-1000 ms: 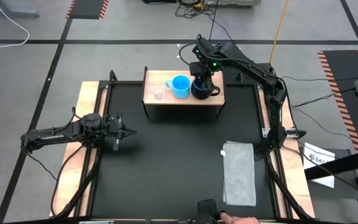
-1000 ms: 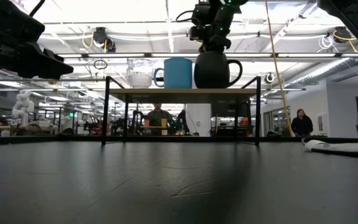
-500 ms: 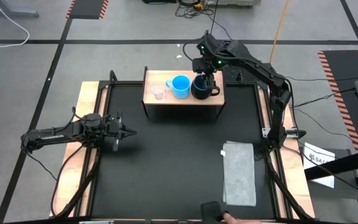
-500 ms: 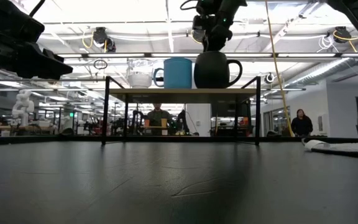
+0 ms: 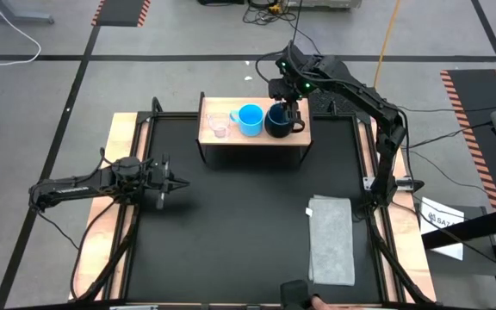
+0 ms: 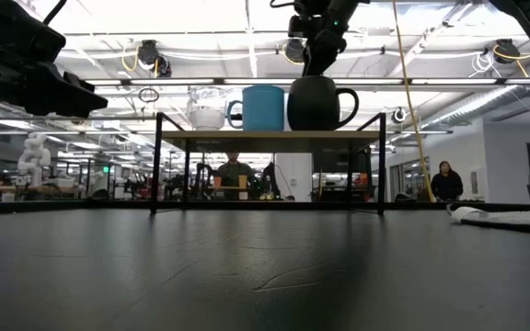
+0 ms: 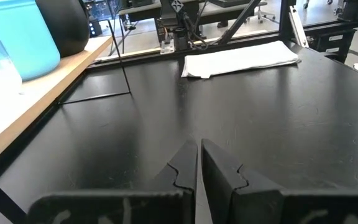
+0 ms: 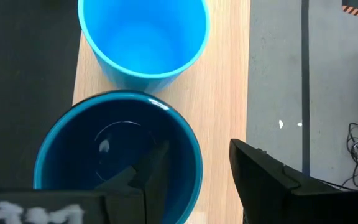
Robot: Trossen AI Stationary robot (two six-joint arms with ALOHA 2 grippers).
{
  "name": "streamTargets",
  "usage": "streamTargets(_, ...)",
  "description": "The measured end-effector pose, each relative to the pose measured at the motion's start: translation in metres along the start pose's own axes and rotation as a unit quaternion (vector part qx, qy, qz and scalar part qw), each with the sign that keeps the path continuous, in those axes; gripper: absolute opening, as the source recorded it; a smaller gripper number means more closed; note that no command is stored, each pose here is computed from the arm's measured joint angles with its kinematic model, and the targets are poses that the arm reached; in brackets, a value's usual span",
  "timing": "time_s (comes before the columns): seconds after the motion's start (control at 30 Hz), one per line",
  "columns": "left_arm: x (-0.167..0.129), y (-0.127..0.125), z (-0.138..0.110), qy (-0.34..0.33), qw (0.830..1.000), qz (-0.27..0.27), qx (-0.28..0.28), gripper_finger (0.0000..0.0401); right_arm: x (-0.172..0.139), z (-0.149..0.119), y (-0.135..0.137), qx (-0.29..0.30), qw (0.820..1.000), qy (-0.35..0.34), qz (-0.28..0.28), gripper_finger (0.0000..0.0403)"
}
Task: Stack small to large cups/mugs on shelf
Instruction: Put the black mug on the shelf
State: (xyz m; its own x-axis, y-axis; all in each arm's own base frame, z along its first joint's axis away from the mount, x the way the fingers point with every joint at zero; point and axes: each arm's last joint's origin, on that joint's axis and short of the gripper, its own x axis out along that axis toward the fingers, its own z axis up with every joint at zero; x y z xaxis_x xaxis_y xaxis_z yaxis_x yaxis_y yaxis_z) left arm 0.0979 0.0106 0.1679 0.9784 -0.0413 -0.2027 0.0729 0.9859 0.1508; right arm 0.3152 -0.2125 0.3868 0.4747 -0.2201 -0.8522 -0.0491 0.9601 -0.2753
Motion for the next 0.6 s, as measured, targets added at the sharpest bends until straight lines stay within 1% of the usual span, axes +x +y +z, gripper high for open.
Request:
streamTargets(0.47,0.0,0.0,0.0,0.0,1.0,0.0,0.0,0.0026,0.0,0.0,0.0,-0.001,1.0,0.0,-0.001,0.016)
streamTargets(0.6,0.0,0.0,0.0,0.0,1.0,0.0,0.0,0.0026,-0.014,-0.001,0.002,-0.002,1.0,-0.012,-0.012,0.016)
